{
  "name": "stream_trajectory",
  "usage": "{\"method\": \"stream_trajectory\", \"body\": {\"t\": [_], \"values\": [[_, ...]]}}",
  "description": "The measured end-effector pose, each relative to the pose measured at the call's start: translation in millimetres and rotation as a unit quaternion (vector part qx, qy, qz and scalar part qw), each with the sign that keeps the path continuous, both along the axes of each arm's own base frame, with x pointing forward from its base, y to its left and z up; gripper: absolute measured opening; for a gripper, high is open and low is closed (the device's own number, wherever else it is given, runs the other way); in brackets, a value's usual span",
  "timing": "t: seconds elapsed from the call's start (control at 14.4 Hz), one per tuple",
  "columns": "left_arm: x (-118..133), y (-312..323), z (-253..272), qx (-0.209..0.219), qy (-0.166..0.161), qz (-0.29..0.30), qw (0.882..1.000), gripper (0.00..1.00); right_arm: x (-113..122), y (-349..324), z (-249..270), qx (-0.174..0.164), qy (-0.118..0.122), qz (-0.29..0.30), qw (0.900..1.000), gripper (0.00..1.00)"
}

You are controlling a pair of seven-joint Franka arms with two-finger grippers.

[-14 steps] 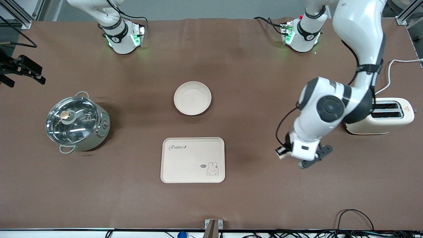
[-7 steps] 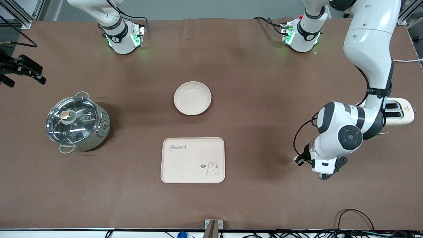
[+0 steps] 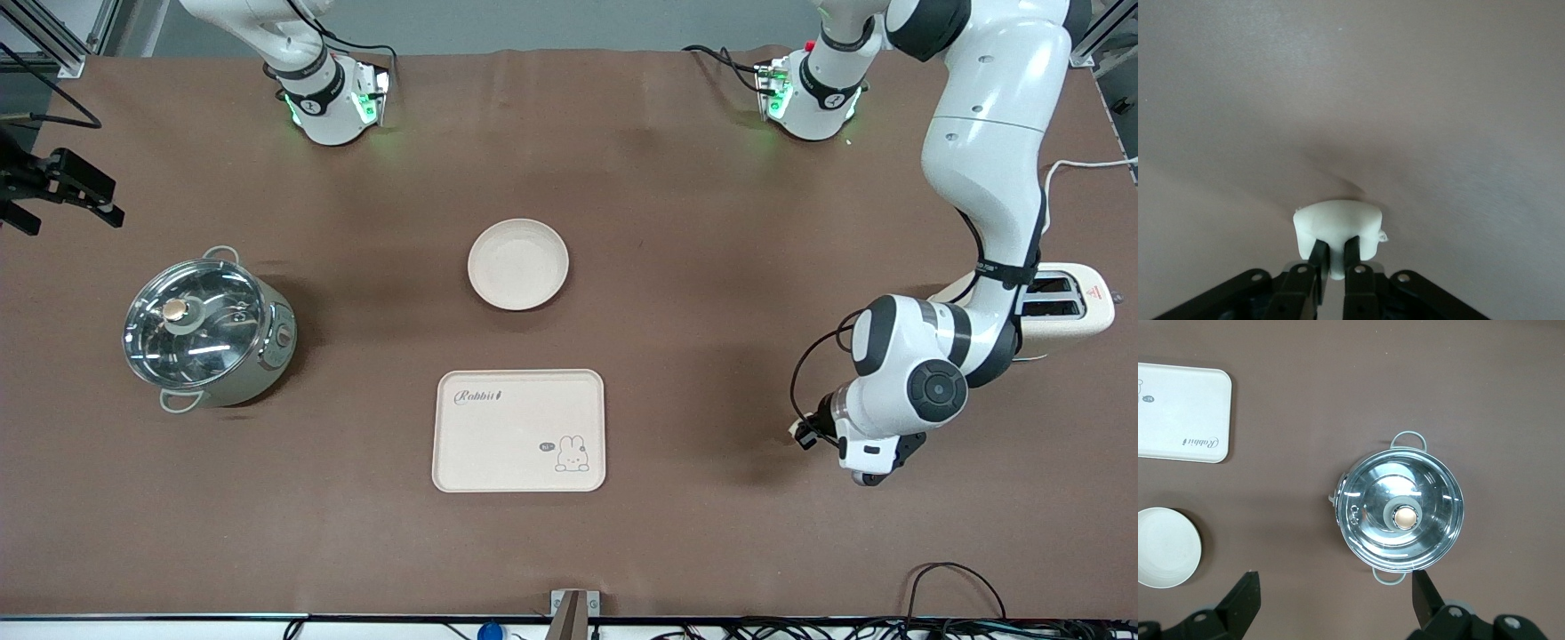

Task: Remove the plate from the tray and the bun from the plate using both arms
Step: 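Lower the bun onto the table and open the left gripper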

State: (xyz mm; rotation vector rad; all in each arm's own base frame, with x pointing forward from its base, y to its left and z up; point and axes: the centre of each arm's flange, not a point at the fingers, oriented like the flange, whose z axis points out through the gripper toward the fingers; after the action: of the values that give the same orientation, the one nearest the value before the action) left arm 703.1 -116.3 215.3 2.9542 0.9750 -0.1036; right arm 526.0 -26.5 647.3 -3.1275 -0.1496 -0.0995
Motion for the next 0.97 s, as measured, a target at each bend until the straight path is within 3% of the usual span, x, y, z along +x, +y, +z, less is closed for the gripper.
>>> {"method": "stream_trajectory", "body": {"t": [0.14,0.42,0.7,0.97], "values": [[-1,6,-7,0.000,0.005,0.000,1.000,0.23,1,0,-6,0.000,0.005,0.000,1.000,1.00],[1,3,-4,-0.004,-0.001,-0.001,1.000,0.60,3,-5,-17,0.000,0.008,-0.005,1.000,1.00],[11,-4,59,-0.007,-0.038,-0.007,0.999,0.99,4,3,-20,0.000,0.011,0.001,1.000,1.00],[4,-5,150,0.002,-0.066,-0.057,0.996,1.00,0,13,-18,0.000,0.015,0.006,1.000,1.00]]}}
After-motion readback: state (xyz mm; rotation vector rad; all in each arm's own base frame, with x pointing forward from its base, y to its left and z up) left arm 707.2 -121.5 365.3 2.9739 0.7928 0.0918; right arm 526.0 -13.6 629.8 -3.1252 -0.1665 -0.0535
